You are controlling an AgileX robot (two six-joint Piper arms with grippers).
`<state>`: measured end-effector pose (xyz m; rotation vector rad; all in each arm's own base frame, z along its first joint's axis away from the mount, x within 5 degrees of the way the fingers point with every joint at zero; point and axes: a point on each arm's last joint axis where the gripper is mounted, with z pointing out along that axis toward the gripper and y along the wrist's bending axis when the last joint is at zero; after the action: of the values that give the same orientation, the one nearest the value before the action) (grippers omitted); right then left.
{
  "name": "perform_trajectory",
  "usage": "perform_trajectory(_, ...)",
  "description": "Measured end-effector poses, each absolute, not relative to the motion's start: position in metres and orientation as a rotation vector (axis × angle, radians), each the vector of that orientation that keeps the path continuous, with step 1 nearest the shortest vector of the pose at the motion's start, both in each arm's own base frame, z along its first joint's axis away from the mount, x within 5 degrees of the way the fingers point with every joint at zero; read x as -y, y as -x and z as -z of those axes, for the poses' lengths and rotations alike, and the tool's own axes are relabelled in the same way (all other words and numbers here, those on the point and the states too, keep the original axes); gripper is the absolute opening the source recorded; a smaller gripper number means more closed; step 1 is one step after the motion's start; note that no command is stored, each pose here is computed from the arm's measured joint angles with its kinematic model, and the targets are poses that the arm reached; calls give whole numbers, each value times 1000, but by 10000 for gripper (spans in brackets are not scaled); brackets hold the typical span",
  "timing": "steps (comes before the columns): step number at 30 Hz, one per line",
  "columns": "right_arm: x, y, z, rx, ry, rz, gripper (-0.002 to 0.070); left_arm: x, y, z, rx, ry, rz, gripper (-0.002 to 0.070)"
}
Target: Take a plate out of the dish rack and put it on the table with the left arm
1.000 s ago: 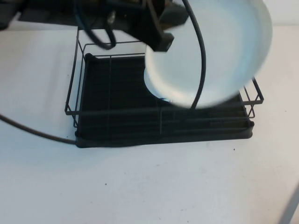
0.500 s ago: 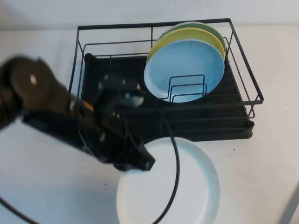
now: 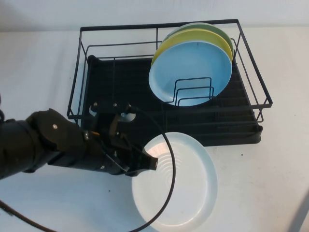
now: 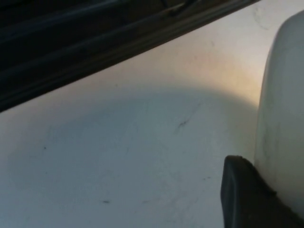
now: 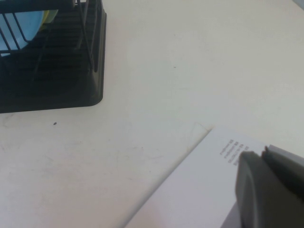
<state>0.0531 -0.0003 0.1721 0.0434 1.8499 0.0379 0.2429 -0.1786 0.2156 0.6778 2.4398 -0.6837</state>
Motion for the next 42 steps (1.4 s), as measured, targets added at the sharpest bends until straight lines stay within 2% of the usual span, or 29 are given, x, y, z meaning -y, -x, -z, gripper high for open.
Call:
perform_trajectory(2,0,-53,-172,-1850,-43,-38,-20,180,-247,-207,-2455,-670,668,118)
perform_trajectory(9,0,-53,-172,-1850,-43,-38,-20,179,-258,-184,-2466,-728,545,370)
perform_trajectory(15,0,-53,-172,-1850,-43,-38,-20,170,-260,-182,-2480,-786,485,409)
perform_trajectory(17,0,-53,-172,-1850,-43,-38,-20,162,-260,-185,-2501,-789,462,393)
perform_trajectory(19,0,-53,-172,-1850,-43,-38,-20,154,-257,-195,-2515,-800,435,332)
perform_trajectory(22,0,-53,-172,-1850,-43,-38,-20,139,-245,-224,-2465,-842,355,136)
perform_trajectory(23,0,-53,-172,-1850,-43,-38,-20,134,-239,-236,-2435,-859,327,88)
perform_trajectory(25,0,-53,-172,-1850,-43,-38,-20,126,-227,-259,-2367,-867,295,40)
perform_trajectory(27,0,-53,-172,-1850,-43,-38,-20,116,-209,-282,-2279,-848,287,17)
perform_trajectory(32,0,-53,-172,-1850,-43,-38,-20,90,-158,-308,-2065,-764,289,2)
perform_trajectory(42,0,-53,-172,-1850,-43,-38,-20,47,-65,-286,-1946,-675,359,0)
